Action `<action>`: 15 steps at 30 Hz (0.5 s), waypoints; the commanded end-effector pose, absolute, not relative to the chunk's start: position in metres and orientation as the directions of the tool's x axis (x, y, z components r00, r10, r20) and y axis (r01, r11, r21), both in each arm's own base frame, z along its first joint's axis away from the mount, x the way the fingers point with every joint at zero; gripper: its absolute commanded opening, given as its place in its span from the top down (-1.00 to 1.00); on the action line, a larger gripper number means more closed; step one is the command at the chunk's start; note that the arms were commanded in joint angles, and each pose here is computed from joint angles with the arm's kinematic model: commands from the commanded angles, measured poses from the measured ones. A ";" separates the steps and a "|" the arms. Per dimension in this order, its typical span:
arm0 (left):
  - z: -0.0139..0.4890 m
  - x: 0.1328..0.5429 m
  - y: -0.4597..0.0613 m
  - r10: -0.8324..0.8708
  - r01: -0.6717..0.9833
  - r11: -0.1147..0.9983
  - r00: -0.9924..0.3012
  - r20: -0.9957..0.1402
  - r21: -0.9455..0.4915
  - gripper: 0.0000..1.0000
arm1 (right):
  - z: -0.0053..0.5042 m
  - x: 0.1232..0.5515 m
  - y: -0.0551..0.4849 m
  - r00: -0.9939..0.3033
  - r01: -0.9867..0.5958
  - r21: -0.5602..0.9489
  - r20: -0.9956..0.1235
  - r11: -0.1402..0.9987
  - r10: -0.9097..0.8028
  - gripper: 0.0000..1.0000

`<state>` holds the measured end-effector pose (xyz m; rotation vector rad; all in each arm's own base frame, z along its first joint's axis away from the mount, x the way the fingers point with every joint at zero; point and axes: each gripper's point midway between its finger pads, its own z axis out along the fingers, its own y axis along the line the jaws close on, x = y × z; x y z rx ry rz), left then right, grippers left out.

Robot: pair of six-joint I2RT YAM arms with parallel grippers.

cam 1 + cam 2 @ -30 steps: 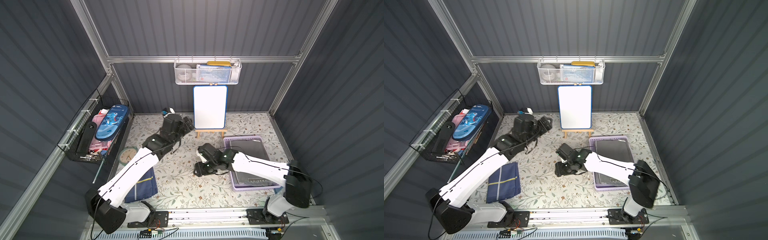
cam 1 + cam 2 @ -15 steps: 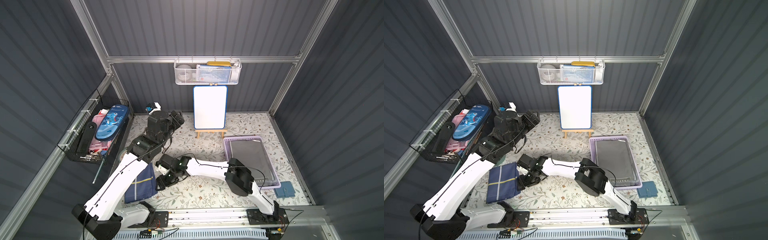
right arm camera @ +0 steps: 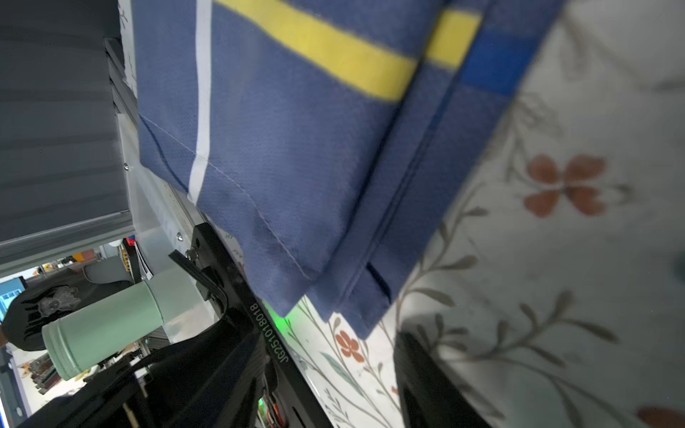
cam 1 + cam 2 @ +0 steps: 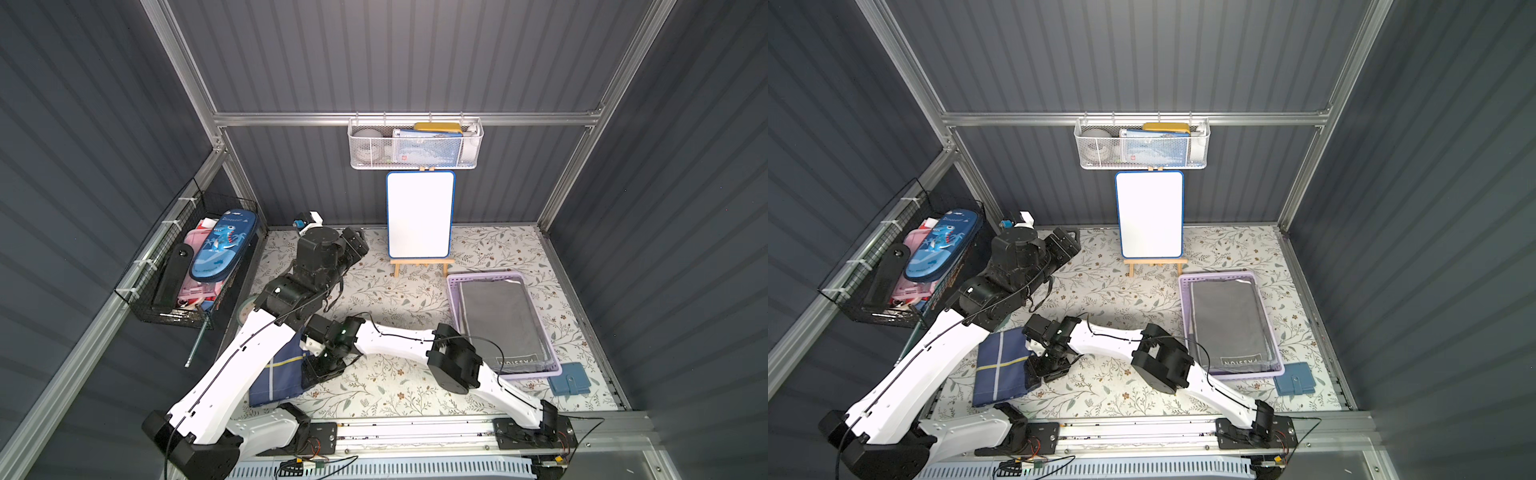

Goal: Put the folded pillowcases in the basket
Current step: Move the pillowcase to the center of the board.

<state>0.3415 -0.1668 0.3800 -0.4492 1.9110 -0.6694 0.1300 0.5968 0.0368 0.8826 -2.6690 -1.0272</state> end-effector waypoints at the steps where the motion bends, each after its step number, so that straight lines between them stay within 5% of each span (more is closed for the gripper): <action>1: 0.382 0.335 -0.162 -0.584 -0.010 0.772 -0.407 -0.702 -0.636 -0.60 | 0.016 0.124 0.594 -0.822 -0.475 0.579 -0.024 0.663 -0.569 -0.13; 11: 0.384 0.331 -0.157 -0.574 -0.002 0.782 -0.395 -0.718 -0.624 -0.60 | -0.014 0.140 0.561 -0.843 -0.500 0.388 -0.013 0.774 -0.538 1.00; 15: 0.381 0.331 -0.158 -0.570 0.000 0.783 -0.398 -0.719 -0.622 -0.60 | -0.001 0.148 0.556 -0.854 -0.495 0.382 -0.048 0.780 -0.518 1.00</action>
